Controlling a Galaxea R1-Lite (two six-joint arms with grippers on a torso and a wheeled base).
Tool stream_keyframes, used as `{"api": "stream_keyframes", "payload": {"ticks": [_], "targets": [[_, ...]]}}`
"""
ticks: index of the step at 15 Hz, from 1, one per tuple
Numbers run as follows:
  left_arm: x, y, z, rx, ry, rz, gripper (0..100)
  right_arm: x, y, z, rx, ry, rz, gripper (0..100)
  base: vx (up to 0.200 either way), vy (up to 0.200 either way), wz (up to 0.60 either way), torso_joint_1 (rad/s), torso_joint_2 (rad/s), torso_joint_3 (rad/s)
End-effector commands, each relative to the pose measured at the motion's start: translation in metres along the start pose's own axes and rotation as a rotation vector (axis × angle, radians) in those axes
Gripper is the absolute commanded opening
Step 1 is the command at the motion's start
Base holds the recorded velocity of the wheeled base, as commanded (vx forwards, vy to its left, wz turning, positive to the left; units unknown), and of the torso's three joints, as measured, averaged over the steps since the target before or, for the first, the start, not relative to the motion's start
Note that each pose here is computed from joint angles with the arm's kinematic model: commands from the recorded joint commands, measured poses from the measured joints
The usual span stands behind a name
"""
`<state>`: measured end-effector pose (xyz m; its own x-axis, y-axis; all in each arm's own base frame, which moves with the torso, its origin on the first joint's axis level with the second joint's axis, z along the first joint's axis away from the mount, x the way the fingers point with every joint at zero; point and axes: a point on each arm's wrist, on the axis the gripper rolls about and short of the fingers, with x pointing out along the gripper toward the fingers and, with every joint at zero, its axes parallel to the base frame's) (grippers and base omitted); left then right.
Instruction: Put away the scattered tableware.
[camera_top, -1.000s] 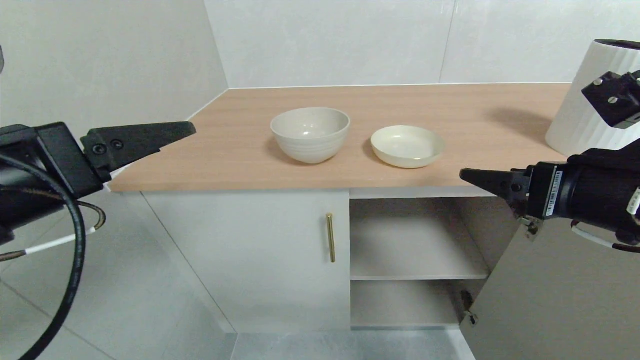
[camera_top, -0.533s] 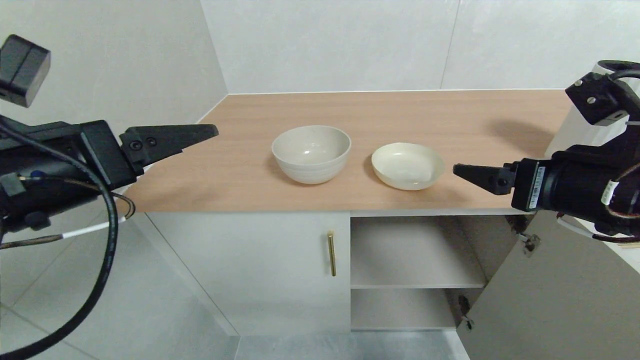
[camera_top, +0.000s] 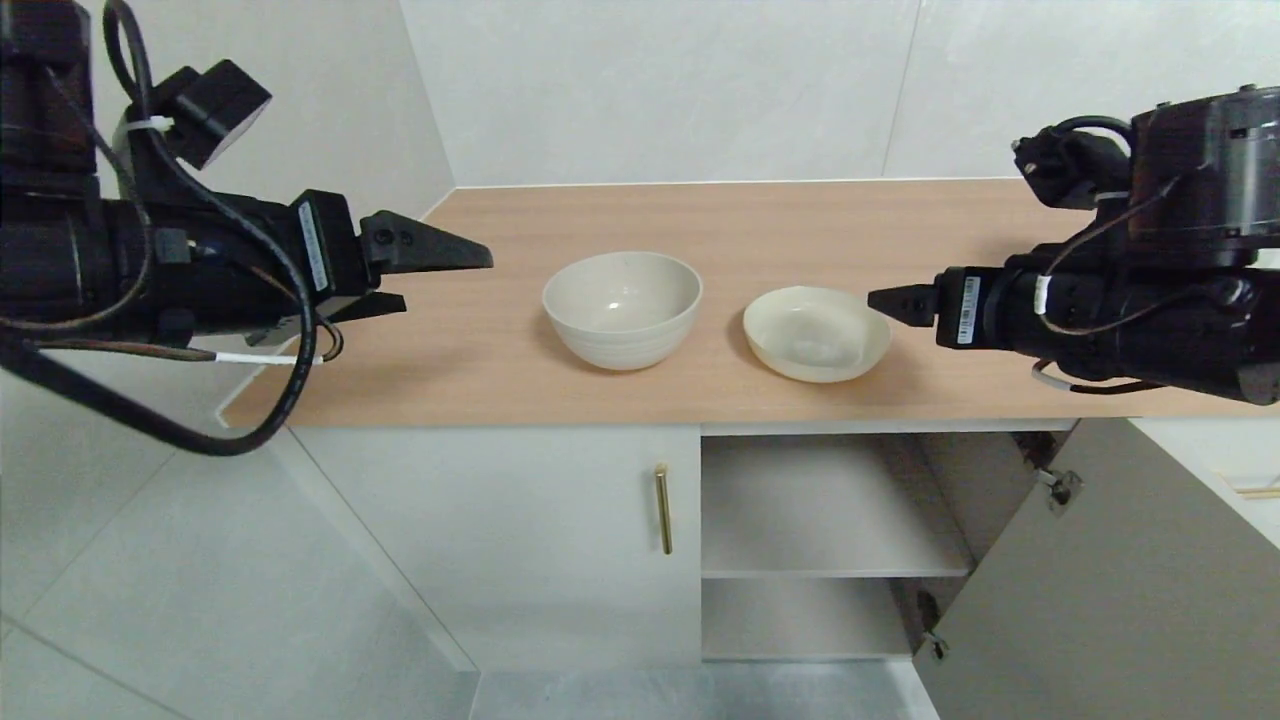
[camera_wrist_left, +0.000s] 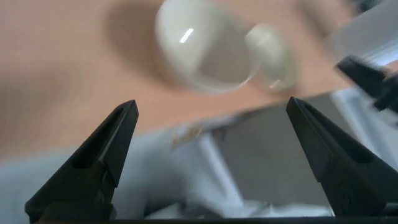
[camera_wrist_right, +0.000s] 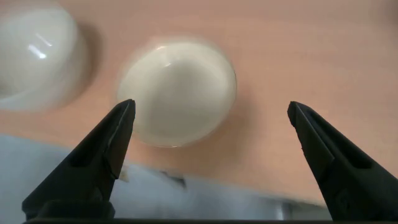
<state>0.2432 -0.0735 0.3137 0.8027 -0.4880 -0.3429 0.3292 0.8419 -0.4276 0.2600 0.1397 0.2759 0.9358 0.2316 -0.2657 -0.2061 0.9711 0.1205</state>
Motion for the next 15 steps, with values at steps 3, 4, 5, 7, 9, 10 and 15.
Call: {"api": "stream_keyframes", "payload": {"ticks": [3, 4, 5, 7, 9, 10, 15], "targets": [[0.059, -0.003, 0.005, 0.012, -0.076, 0.124, 100, 0.032, 0.004, 0.001, 0.053, 0.021, -0.084, 100, 0.000, 0.000, 0.00, 0.000, 0.00, 0.000], [0.073, -0.008, 0.001, 0.004, -0.111, 0.176, 100, 0.032, 0.004, 0.002, 0.053, 0.014, -0.108, 100, 0.000, 0.000, 0.00, 0.000, 0.00, 0.000], [0.083, -0.014, 0.000, 0.013, -0.141, 0.205, 100, 0.032, 0.003, 0.002, 0.057, 0.009, -0.116, 100, 0.000, 0.000, 0.00, 0.000, 0.00, 0.000], [0.091, -0.020, -0.004, 0.019, -0.142, 0.217, 100, 0.030, 0.004, 0.003, 0.070, 0.003, -0.118, 100, 0.000, 0.000, 0.00, 0.000, 0.00, 0.000], [0.098, -0.020, -0.008, 0.021, -0.129, 0.222, 100, 0.030, 0.003, 0.002, 0.070, 0.007, -0.121, 100, 0.000, 0.000, 0.00, 0.000, 0.00, 0.000], [0.100, -0.019, -0.009, 0.023, -0.125, 0.224, 100, 0.030, 0.003, 0.002, 0.070, 0.007, -0.121, 100, 0.000, 0.000, 0.00, 0.000, 0.00, 0.000], [0.130, -0.011, -0.018, 0.024, -0.075, 0.270, 100, 0.031, 0.003, 0.000, 0.069, 0.011, -0.123, 100, 0.000, 0.000, 0.00, 0.000, 0.00, 0.000]]}}
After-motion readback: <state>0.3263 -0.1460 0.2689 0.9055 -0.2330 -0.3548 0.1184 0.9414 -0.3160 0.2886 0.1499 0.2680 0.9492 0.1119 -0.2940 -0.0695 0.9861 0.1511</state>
